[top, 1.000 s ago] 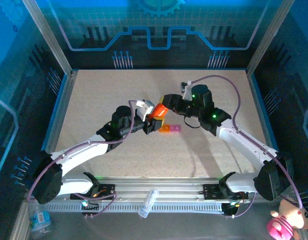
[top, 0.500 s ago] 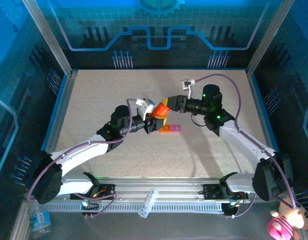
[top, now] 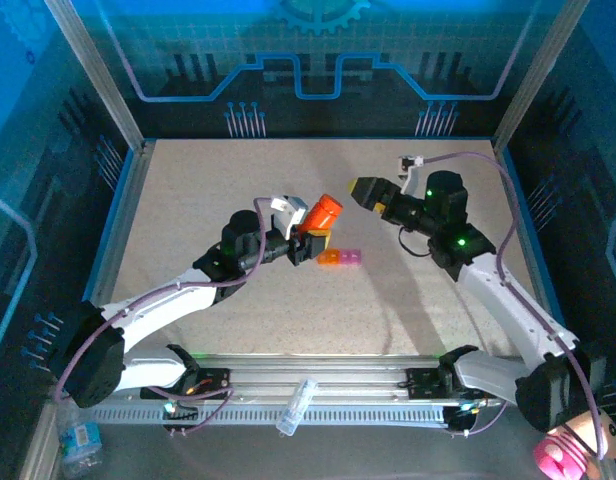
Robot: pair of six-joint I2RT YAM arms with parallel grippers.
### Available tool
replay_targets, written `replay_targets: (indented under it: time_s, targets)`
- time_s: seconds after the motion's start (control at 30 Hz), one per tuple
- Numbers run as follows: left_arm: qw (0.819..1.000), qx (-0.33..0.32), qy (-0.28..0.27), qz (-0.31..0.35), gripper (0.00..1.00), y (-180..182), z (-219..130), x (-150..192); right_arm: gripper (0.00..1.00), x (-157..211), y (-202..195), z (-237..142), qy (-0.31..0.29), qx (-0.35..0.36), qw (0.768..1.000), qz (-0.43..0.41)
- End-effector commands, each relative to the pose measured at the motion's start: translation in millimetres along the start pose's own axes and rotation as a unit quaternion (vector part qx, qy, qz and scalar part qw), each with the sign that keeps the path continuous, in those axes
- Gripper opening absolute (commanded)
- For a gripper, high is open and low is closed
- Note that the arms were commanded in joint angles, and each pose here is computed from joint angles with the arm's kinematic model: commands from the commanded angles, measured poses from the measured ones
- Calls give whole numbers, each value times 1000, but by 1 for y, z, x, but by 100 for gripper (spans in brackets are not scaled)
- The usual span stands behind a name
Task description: Sort the pills into containers
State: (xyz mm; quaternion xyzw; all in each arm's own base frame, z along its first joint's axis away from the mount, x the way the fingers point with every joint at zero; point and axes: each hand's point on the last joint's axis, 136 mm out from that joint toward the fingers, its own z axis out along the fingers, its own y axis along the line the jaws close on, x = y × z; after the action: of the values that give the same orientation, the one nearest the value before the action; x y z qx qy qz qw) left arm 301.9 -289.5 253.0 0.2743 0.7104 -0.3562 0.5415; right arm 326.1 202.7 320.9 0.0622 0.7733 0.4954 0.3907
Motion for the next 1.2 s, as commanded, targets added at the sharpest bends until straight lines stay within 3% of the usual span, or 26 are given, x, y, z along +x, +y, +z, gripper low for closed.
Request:
replay_targets:
  time_s: [0.0,0.83,1.17]
  targets:
    - [1000,-14,-11,21,0,5,1,-9,87,-6,-21,-11,-34,61,996,59]
    - [1000,-8,3,22,0,6,11,-7,88,35,4,38,37,58,997,35]
    - [1000,-6,4,21,0,4,12,-6,74,44,6,51,52,53,997,23]
